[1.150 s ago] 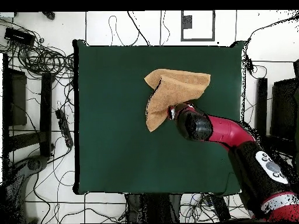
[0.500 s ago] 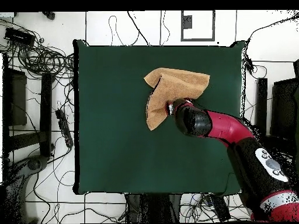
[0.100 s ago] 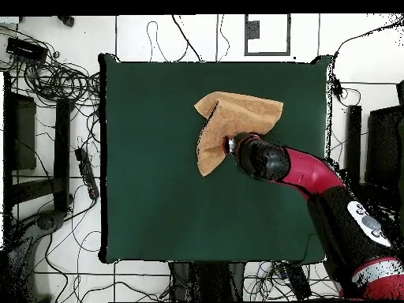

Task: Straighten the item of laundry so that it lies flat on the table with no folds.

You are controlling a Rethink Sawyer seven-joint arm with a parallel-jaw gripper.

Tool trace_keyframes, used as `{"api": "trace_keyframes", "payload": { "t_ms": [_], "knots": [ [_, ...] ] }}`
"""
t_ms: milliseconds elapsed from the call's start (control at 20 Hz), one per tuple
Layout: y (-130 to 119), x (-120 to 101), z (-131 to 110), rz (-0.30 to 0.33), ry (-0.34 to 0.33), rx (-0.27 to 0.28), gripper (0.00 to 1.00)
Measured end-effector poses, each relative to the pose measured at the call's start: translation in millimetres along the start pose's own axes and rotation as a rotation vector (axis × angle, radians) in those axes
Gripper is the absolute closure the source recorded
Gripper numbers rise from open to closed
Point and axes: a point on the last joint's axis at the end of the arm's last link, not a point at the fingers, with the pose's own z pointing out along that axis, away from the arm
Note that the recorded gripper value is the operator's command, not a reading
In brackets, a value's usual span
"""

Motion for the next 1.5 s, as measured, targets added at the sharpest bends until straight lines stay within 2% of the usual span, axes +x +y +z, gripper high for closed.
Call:
{"api": "trace_keyframes", "payload": {
  "t_ms": [600,900,1250,1500],
  "knots": [
    [-7.2,-1.4,-2.1,0.027,-0.011,-0.012,1.0],
    [-20.5,-0.9,-7.7,0.051,-0.023,-0.014,1.0],
    [-26.3,-7.0,-19.4,0.048,-0.037,0.005,1.0],
    [-27.6,-16.7,-37.5,0.031,-0.05,0.043,1.0]
  ]
}}
